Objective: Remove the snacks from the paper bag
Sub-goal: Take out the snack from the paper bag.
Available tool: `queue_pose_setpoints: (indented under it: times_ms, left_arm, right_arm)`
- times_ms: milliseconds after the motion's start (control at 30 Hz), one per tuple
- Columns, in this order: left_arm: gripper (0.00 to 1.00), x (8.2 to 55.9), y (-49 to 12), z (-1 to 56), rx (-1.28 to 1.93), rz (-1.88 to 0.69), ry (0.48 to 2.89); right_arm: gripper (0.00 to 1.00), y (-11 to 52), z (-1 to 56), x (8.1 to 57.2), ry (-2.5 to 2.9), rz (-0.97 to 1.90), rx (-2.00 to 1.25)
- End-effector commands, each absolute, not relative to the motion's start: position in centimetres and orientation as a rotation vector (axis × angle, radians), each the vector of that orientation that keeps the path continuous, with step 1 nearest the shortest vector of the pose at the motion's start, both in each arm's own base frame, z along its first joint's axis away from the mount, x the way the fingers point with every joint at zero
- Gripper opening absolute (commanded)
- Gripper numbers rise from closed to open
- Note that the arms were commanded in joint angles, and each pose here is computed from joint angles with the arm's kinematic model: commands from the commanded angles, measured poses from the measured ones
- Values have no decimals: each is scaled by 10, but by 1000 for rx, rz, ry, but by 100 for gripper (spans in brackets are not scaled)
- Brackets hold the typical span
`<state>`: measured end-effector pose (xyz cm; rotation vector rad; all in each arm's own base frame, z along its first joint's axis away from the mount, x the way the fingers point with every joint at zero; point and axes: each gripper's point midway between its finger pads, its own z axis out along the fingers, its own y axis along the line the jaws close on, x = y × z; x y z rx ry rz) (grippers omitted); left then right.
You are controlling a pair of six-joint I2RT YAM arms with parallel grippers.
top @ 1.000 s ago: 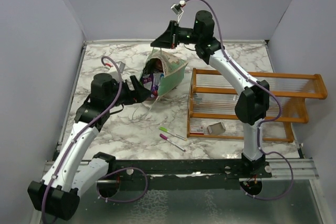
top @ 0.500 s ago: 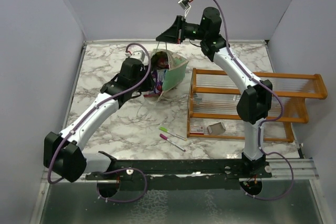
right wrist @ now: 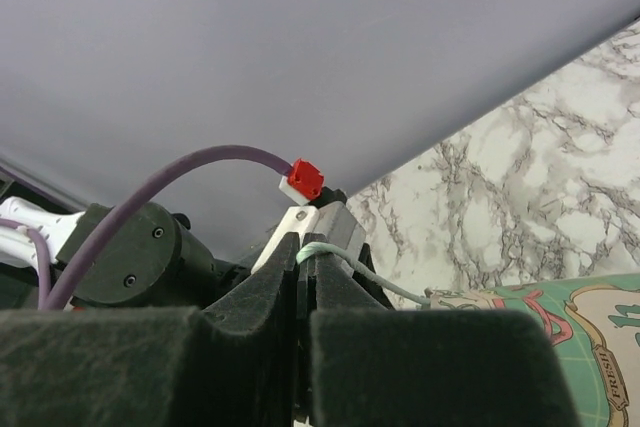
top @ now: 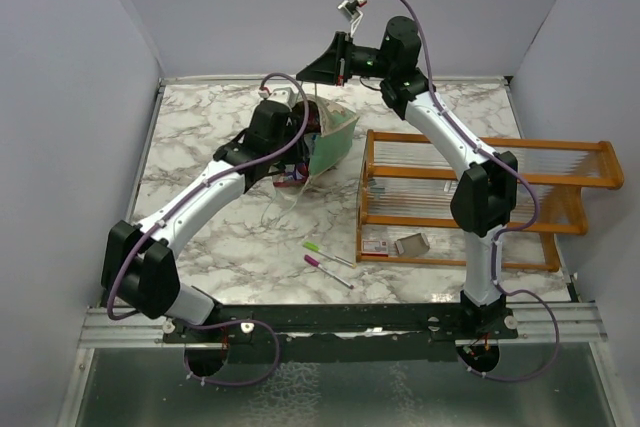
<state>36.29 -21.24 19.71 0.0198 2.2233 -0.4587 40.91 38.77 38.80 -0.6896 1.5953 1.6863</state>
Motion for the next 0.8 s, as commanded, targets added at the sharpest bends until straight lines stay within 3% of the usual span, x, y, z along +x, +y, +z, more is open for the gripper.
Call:
queue_pose_setpoints:
  times_ms: [0,333,400,567,767]
  left_arm:
    - [39,378,-220,203,24,-442,2168]
    - [32,381,-223,169,51,-402,2231]
    - [27,380,-220,167,47,-396,2235]
    - [0,370,-214,184,55,-398,2216]
    - [0,347,-201,227,68,-426,2144]
  right_arm:
    - [1,376,446,384,1414,1671,-769]
    - [1,375,446,383,1414,1673,-768]
    - [1,375,446,383,1414,1673,-767]
    - [1,374,446,381,1416,1671,-767]
    - [1,373,445,380,1418,1655,-767]
